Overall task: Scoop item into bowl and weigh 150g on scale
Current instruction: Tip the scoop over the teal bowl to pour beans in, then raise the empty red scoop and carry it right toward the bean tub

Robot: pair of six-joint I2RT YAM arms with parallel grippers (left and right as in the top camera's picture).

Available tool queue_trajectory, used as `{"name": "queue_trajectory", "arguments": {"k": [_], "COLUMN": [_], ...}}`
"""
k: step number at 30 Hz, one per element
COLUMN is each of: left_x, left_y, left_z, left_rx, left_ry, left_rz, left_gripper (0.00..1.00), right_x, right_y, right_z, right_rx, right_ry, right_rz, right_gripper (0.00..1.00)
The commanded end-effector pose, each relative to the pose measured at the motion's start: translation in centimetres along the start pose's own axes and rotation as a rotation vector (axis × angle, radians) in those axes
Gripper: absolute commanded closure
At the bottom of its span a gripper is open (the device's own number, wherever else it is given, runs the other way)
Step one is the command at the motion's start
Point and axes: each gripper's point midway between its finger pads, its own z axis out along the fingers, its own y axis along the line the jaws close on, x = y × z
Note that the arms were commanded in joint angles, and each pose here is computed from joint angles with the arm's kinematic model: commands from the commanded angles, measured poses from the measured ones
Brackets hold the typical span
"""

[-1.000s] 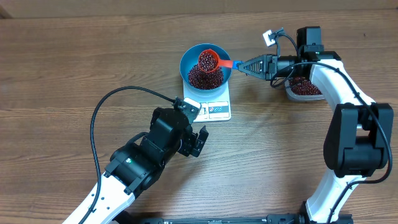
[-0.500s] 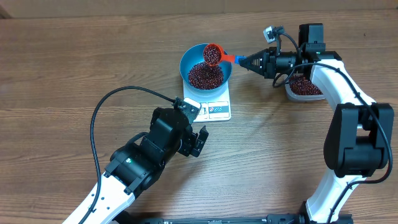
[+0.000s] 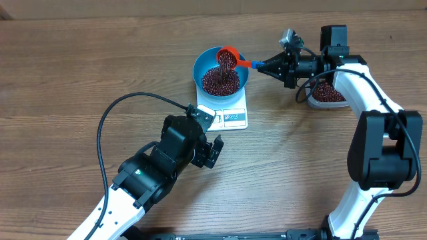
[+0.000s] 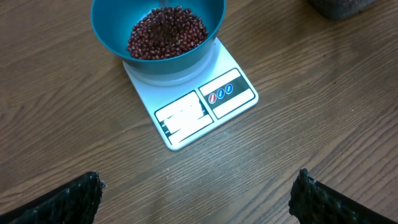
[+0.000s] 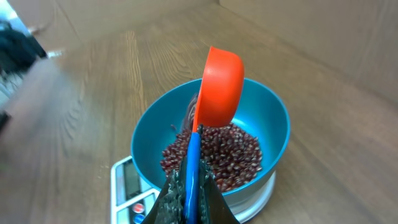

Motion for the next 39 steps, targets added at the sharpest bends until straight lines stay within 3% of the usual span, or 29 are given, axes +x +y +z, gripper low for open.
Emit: {"name": "queue_trajectory", "arguments": {"k": [1,12,39], "left_x": [0.1,0.1,0.2], "left_y": [-0.1,-0.1,-0.1], "left_z": [0.2,0.2,0.2], "left_rx": [0.008,0.008,0.008], "left_ry": [0.008,0.008,0.009], "left_rz": [0.013,0.013,0.014], "left_gripper": [0.01,0.00,0.00], "right_x": [-0.7,-0.1,-1.6], "right_y": [-0.2,-1.1,-2.9], "right_z": [-0.1,-0.1,-0.2], "right_rx": [0.000,0.037,0.108], "right_ry": [-0.011,0.035,0.022], "right_rz": [-0.207,-0.410,-0.557], "right_gripper": [0.96,0.96,0.96]}}
